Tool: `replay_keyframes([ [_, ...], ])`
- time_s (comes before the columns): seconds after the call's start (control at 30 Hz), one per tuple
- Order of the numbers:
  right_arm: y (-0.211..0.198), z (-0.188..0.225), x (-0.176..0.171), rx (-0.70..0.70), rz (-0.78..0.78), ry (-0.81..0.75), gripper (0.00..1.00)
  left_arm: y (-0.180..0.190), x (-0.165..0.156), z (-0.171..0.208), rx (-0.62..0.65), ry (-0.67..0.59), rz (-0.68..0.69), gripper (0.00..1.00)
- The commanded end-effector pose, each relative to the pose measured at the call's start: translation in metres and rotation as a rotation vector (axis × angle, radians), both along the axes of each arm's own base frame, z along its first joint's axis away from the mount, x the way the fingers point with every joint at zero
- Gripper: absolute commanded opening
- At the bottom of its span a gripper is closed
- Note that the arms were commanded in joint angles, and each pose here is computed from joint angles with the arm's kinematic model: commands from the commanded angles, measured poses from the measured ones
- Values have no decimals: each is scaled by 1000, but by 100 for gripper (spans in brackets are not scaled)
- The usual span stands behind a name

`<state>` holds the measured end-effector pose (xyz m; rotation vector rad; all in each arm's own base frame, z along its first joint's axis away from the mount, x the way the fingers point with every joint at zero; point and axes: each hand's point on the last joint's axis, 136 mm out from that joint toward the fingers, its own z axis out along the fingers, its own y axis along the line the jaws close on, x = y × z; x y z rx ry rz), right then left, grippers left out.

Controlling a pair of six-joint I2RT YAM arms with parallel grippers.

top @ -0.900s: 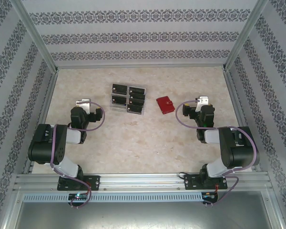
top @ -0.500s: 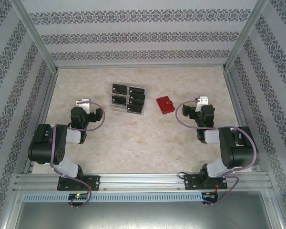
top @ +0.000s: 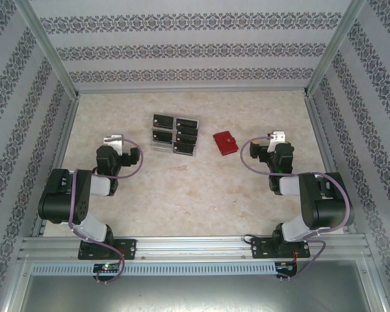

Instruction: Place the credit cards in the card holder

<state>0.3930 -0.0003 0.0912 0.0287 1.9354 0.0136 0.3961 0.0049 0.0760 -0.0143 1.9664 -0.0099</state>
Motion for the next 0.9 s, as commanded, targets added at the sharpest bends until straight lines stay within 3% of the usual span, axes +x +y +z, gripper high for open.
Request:
replay_keyframes([
  [0.0, 1, 13, 5, 23, 13, -43, 98, 3, 5, 10, 6, -35, 10, 100],
  [0.13, -1, 28, -1, 16, -8, -82, 98, 8, 3, 21, 8, -49, 43, 100],
  [0.27, -11, 49, -11, 47, -82, -12, 98, 22, -3, 40, 7, -37, 127, 100],
  [0.47, -22, 82, -25, 399, -267, 39, 98, 33, -13, 67, -82, 1, 236, 100],
  [0.6, 2, 97, -31, 528, -147, 74, 98, 24, -16, 90, -241, 29, 258, 100],
  [0.7, 29, 104, -38, 600, -24, 136, 95, 6, -14, 103, -362, 48, 198, 100],
  [0.87, 66, 89, -49, 577, 50, 374, 84, -23, -12, 104, -512, 135, 125, 100],
])
